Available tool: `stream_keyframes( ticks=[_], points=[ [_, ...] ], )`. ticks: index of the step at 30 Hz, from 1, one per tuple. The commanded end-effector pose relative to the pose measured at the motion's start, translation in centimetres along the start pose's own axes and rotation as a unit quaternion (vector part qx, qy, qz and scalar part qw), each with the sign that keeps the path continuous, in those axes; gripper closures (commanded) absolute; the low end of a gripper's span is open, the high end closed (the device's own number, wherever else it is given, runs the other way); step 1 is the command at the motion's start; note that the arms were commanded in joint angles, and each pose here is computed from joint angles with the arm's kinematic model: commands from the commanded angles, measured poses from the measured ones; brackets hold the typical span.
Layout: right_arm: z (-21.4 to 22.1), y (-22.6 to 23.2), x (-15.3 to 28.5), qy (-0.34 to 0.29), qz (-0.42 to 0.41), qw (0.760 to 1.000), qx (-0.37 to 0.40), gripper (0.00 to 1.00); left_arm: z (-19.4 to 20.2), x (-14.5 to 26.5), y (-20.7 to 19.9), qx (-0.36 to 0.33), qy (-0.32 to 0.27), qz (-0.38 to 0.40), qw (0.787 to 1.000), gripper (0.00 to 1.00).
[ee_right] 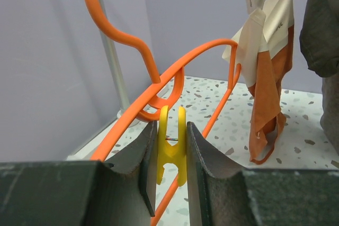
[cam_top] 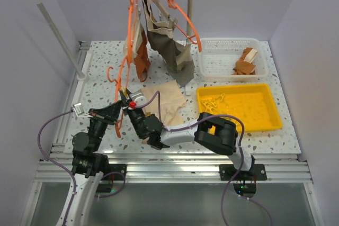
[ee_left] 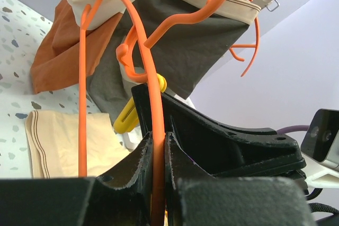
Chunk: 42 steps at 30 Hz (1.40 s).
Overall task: Clip the underwear to the hanger
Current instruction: Clamp the hanger.
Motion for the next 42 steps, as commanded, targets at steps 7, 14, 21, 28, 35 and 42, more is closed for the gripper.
stream_keyframes(
  ticks=[7,14,21,28,35,42],
  points=[
    [-2.8,-1.6,-0.2,-0.071,0.060,0.991,-0.097,1.00,-1.6,1.3,-3.9,0.003,-0.037,0.076,0.996,1.00],
    [-2.1,-1.3,-0.2,-0.066,0.060,0.991,-0.096,1.00,-1.8,1.5,-4.5,0.005,-0.040,0.083,0.996,1.00],
    [-2.6,-1.2,-0.4,-0.072,0.058,0.991,-0.101,1.00,-1.6,1.6,-4.6,0.012,-0.034,0.089,0.995,1.00],
    [-2.6,-0.8,-0.5,-0.077,0.050,0.989,-0.116,1.00,-1.4,1.7,-4.9,0.018,-0.028,0.096,0.995,1.00],
    [-3.2,-0.7,-0.4,-0.081,0.045,0.985,-0.145,1.00,-1.2,1.7,-4.8,0.022,-0.023,0.096,0.995,1.00],
    [-3.8,-0.8,-0.4,-0.084,0.043,0.982,-0.163,1.00,-1.1,1.7,-4.8,0.027,-0.021,0.098,0.995,1.00]
  ],
)
Point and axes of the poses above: each gripper's point midway between its finger pads, its own x axis back along the fingers, its own y axis along the line the jaws close on, z = x × y, the point moved 2 cm from there along x, back along the fingers, and after that the axes turned 11 degrees about x, right-handed, at the moved point
